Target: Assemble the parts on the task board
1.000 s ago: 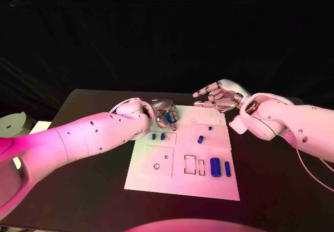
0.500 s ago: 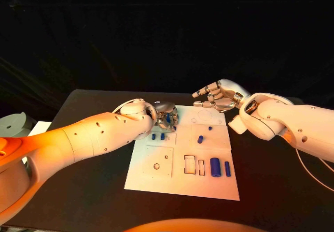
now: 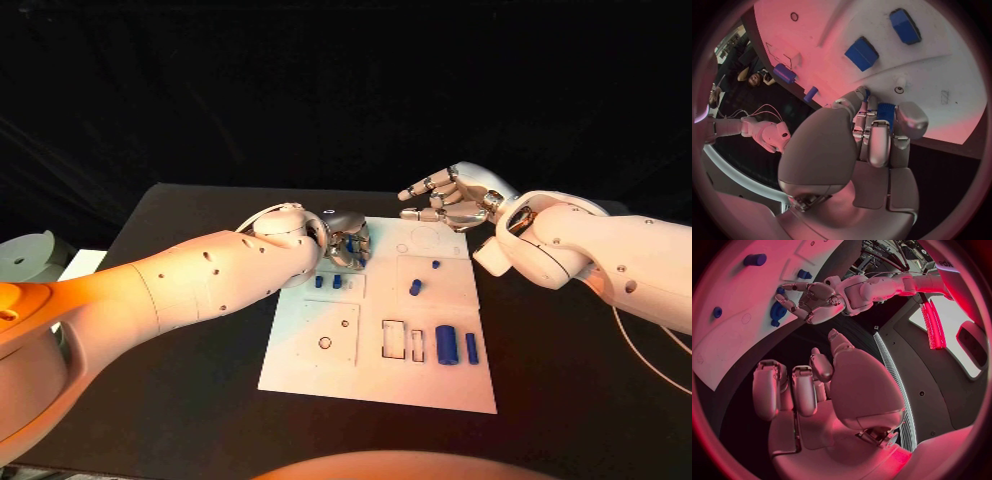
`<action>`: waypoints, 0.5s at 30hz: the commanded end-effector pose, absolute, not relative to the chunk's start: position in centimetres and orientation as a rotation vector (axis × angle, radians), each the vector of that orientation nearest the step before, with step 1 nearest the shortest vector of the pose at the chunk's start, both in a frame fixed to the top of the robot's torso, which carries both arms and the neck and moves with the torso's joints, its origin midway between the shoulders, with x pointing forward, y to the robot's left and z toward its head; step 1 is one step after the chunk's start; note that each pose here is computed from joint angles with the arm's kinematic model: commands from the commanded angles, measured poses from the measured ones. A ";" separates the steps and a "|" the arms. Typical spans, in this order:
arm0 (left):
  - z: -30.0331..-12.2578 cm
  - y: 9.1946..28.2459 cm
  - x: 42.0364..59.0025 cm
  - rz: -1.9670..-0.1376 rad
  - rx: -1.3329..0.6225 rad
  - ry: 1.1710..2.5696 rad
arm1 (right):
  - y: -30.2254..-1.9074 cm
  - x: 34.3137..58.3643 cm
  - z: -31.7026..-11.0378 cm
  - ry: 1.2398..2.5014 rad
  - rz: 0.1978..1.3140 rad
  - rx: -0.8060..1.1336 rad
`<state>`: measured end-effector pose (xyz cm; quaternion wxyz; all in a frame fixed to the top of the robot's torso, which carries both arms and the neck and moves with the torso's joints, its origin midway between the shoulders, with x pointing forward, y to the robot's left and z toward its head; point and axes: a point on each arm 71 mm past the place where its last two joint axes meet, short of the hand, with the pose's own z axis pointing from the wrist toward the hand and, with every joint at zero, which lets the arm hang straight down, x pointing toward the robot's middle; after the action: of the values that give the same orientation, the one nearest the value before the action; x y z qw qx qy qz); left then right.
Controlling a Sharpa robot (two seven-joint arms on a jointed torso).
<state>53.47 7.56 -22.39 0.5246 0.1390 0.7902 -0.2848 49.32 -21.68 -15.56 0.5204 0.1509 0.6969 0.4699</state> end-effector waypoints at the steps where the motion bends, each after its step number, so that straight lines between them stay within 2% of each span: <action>1: -23.1 7.4 53.2 -0.655 0.356 1.938 | -21.5 49.2 -15.6 1.679 1.138 0.345; 9: -23.4 7.3 53.1 -0.636 0.365 1.954 | -21.5 49.2 -15.6 1.679 1.140 0.345; 15: -23.1 7.5 53.2 -0.655 0.331 1.901 | -21.5 49.2 -15.6 1.679 1.140 0.345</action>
<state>53.40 7.31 -22.47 0.5251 0.1410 0.7908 -0.2809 49.31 -21.65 -15.56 0.5199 0.1505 0.6971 0.4703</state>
